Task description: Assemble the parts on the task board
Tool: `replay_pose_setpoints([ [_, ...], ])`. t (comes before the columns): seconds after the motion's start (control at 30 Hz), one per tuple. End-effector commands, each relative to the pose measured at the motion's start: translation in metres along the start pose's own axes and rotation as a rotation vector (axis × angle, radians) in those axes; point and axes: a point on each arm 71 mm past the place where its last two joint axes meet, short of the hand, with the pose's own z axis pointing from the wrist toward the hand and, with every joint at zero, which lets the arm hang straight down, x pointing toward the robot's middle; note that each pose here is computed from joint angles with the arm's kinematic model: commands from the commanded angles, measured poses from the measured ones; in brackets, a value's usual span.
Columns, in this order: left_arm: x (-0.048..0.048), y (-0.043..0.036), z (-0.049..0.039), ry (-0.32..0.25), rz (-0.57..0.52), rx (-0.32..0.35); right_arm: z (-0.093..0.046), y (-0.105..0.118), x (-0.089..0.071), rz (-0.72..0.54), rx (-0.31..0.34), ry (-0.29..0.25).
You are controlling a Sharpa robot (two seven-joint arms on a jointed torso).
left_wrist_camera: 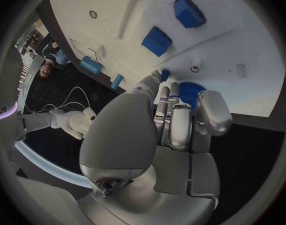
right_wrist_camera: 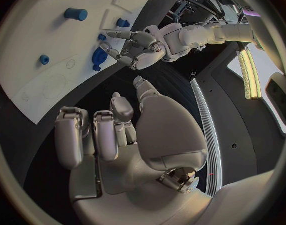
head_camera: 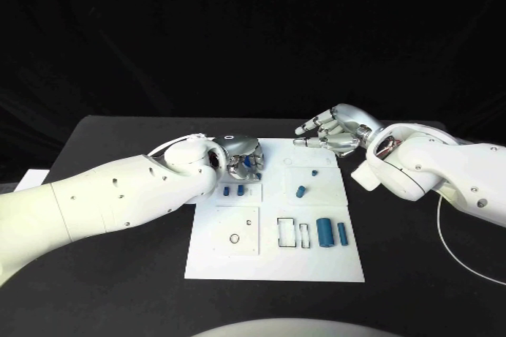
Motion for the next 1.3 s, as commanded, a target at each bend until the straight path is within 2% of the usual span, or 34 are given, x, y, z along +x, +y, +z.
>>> replay_pose_setpoints([
  [0.03,0.0042,0.0002,0.0018,0.055,0.033,-0.026,0.000,0.001,0.002,-0.005,-0.007,0.015],
  [0.73,0.0069,-0.0045,0.0095,0.077,0.031,-0.024,0.001,0.002,0.004,-0.005,-0.011,0.019],
  [0.97,0.0076,-0.0094,0.0103,0.085,0.024,-0.007,0.001,0.003,0.004,-0.005,-0.011,0.019],
  [1.3,0.0083,-0.0106,0.0098,0.094,0.011,-0.001,0.001,0.002,0.004,-0.005,-0.011,0.020],
])
